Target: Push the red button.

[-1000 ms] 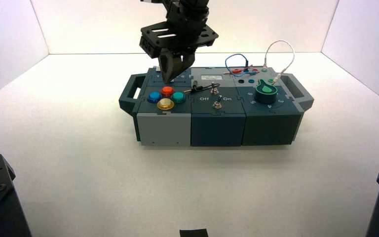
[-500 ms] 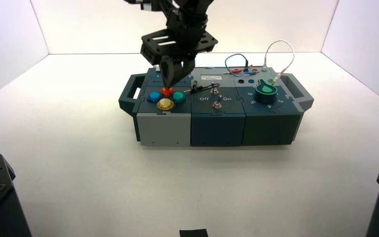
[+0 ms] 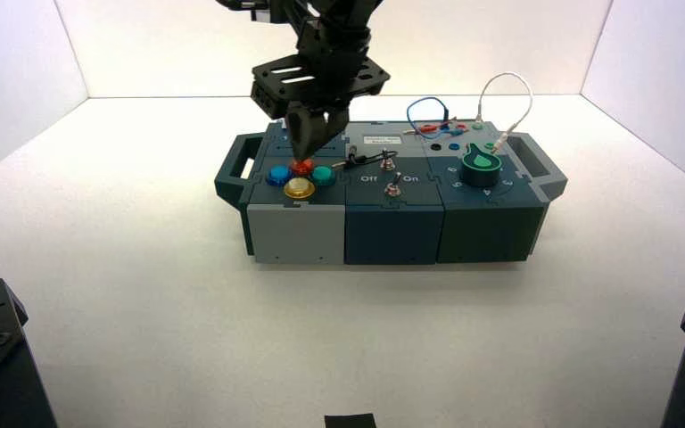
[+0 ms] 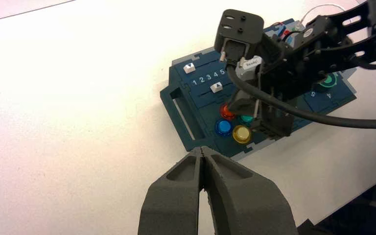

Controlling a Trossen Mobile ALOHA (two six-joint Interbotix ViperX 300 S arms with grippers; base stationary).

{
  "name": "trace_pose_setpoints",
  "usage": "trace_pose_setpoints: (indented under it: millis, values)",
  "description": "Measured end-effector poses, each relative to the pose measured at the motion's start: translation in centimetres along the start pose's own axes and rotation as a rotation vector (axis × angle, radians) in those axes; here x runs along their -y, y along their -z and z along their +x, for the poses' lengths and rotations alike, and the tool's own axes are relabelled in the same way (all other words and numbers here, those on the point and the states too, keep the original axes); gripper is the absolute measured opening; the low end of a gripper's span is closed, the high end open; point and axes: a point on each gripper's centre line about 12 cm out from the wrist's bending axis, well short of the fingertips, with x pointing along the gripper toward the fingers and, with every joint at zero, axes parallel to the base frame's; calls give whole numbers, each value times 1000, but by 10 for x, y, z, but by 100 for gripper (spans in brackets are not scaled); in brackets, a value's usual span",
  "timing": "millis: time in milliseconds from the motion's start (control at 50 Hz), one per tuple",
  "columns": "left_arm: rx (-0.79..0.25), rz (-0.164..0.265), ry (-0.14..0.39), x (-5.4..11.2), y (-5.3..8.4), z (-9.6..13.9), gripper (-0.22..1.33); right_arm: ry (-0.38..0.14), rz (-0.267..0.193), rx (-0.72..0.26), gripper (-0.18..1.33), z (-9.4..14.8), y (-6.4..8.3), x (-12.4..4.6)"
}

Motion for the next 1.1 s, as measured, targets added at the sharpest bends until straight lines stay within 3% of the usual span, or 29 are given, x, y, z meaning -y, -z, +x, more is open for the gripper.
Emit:
trace_pose_setpoints:
  millis: [120, 320, 400, 500, 680, 800, 960, 1100]
  values:
    - [3, 3, -1, 0, -2, -1, -16, 6, -4, 33, -14, -23, -7, 3]
    - [12, 5, -2, 0, -4, -3, -16, 31, 44, 195, -14, -94, -24, 26]
    - [12, 7, -2, 0, -4, -3, -16, 38, 56, 228, -14, -110, -22, 30]
    - [13, 9, -4, 0, -4, -3, -16, 41, 57, 260, -14, -127, -13, 31]
    - [-1, 10, -8, -1, 3, 3, -17, 41, 56, 312, -14, -143, 16, 27]
    - [-14, 11, -11, -2, 9, 8, -16, 44, 70, 416, -14, -163, 38, 26]
    - [8, 17, -12, -2, 7, 8, -16, 44, 72, 558, -14, -192, 59, 24]
    - [39, 18, -18, -3, 3, 8, -16, 51, 124, 605, -14, -202, 78, 31]
